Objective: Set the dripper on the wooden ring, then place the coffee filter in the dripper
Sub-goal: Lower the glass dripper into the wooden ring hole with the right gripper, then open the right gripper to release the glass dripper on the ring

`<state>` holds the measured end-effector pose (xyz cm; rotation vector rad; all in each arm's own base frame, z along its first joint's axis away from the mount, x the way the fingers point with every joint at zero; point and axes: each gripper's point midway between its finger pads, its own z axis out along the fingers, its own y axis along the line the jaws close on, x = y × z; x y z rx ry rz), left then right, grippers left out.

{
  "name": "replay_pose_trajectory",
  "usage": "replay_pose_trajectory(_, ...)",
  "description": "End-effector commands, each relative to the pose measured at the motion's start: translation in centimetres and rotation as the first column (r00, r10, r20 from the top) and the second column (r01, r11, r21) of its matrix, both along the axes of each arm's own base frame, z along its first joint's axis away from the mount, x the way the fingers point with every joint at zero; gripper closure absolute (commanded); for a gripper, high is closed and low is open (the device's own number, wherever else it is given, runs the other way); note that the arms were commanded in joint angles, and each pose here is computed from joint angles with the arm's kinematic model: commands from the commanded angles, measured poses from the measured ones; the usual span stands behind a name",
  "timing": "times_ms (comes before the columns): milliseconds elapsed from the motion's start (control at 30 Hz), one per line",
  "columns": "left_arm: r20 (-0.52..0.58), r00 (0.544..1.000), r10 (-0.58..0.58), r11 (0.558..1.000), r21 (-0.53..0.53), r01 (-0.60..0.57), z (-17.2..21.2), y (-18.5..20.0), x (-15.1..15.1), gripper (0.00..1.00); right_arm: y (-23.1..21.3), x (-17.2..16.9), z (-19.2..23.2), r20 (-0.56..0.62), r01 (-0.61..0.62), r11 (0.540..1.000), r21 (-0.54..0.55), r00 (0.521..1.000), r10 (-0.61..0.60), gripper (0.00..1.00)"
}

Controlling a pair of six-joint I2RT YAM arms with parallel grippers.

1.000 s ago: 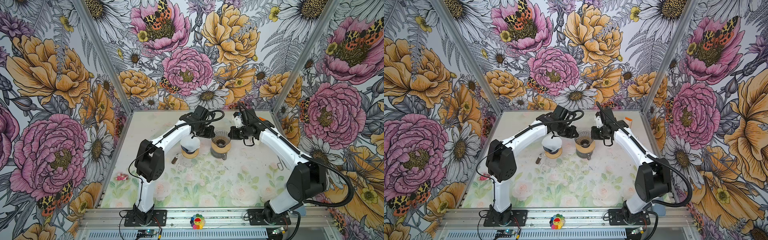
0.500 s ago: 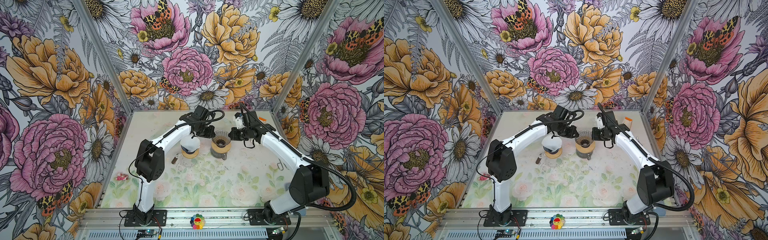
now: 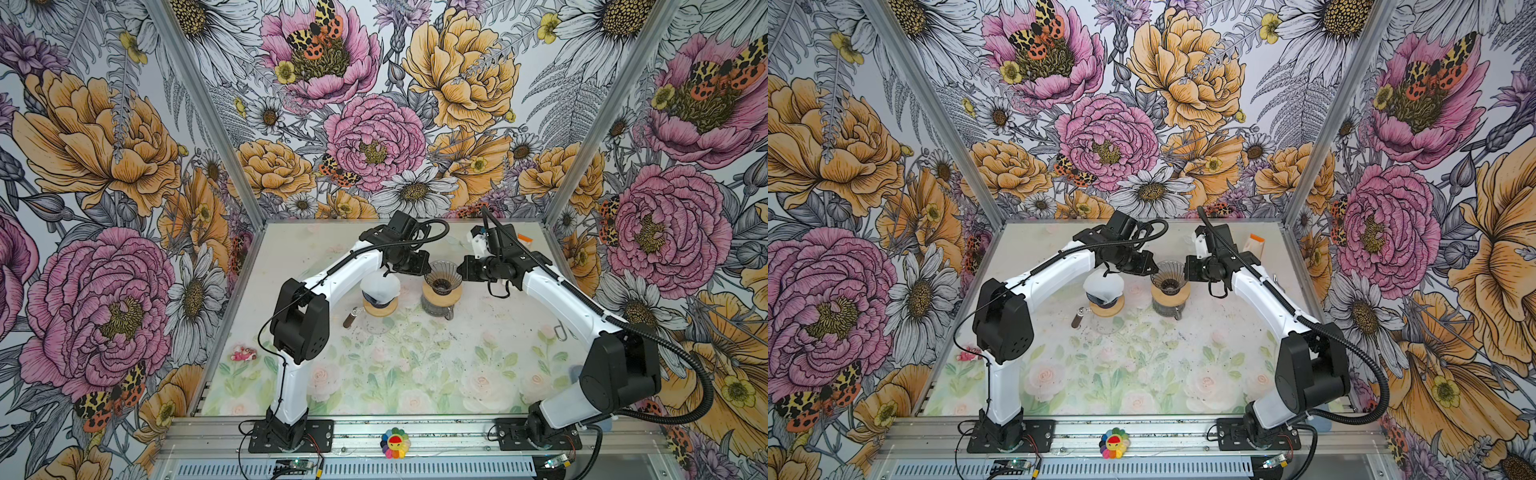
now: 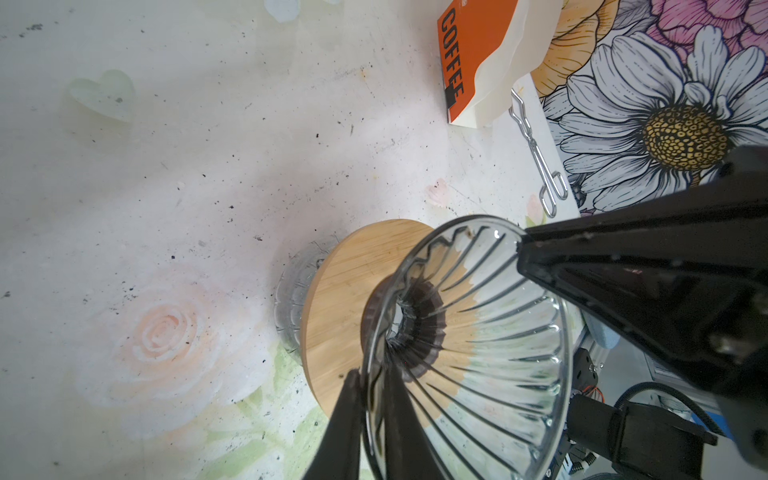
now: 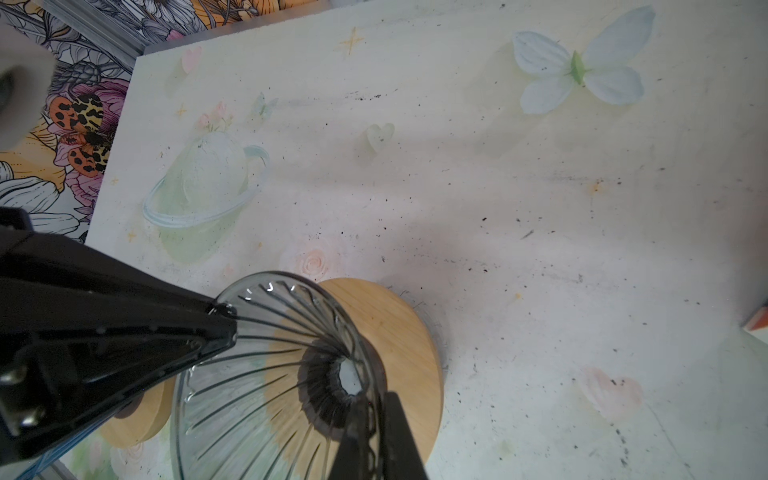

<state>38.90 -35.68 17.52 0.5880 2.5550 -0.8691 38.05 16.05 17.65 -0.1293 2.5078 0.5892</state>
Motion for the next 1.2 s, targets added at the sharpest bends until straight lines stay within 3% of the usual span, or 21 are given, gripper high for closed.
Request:
replay_pose_trajectory(0,-0.059,0.998,-0.003,0.999,0.05,0.006,-3.0,0.7,-0.6,0.87,-1.8,-4.0,-5.9,-0.214,-0.001,0.994,-0.108,0.977,-0.022,0.92)
replay_pose_trajectory(567,-0.041,0.999,0.004,0.999,0.053,-0.002,-2.4,0.8,-0.4,0.87,-1.1,-3.9,-5.0,-0.17,-0.015,0.998,-0.058,0.985,0.004,0.91)
replay_pose_trajectory(933,0.012,1.0,-0.001,1.0,-0.006,0.001,0.8,-0.2,0.4,0.79,0.9,-1.7,0.7,-0.055,-0.052,0.997,0.048,0.997,0.055,0.76)
replay_pose_trajectory(1167,0.048,0.999,-0.002,0.999,-0.032,0.004,2.7,-0.5,0.7,0.73,1.1,-1.2,3.0,-0.001,-0.059,0.997,0.055,0.998,0.06,0.66)
